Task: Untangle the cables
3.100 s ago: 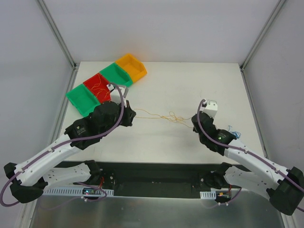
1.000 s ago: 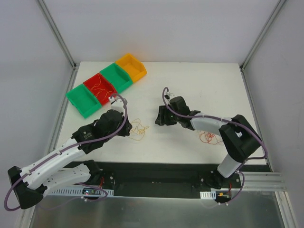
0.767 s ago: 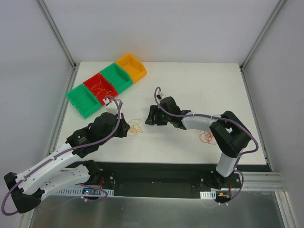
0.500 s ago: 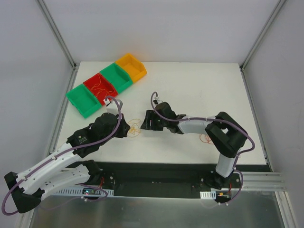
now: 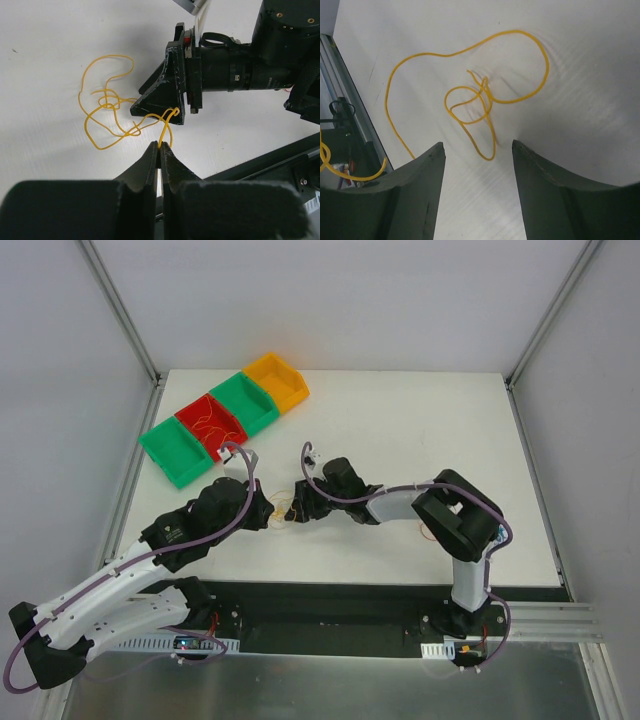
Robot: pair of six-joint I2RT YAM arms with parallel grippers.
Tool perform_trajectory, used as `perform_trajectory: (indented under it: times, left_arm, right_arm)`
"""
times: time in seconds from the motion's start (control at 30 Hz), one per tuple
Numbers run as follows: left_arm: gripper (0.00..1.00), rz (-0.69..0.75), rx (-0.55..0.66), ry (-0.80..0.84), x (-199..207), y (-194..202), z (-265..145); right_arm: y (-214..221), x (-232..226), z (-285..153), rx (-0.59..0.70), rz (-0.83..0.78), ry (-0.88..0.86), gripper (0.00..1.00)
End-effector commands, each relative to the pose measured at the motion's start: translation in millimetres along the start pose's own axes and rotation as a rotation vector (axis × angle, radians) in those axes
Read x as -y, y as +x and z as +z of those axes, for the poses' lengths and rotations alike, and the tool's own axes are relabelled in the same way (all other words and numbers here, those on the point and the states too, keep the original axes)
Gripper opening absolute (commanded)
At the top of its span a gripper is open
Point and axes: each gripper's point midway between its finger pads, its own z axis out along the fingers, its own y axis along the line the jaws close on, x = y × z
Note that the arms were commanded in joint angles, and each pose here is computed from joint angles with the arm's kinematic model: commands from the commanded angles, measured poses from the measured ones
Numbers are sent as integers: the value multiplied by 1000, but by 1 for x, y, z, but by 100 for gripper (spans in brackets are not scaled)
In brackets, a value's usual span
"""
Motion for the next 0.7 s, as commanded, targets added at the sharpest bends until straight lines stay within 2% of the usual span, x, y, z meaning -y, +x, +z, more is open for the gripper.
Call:
perform_trajectory:
  times: [0.0, 0.13, 0.23, 0.33, 0.4, 0.53, 0.67]
  left_arm:
    - [0, -14, 32, -17, -3, -8, 0]
    - [0, -23, 39, -39, -6, -10, 2]
    - [0, -23, 54, -71, -11, -14, 2]
    - [0, -31, 129, -163, -28, -30, -7]
    - [0, -13, 222, -223, -41, -51, -22]
    - [0, -27, 448, -387, -73, -102, -71]
    - [0, -67, 590, -515, -101, -122, -112]
  right_arm:
    - [-6, -17, 11, -1, -112, -79, 57]
    - [-7, -21, 16, 1, -152, -83, 50]
    - [-10, -20, 18, -5, -144, -67, 30]
    - [-15, 0, 8, 30, -120, 60, 0]
    - [-25, 25, -12, 90, -47, 186, 0]
    - [-30, 78, -75, 167, 231, 357, 0]
    - [-42, 114, -140, 190, 309, 558, 0]
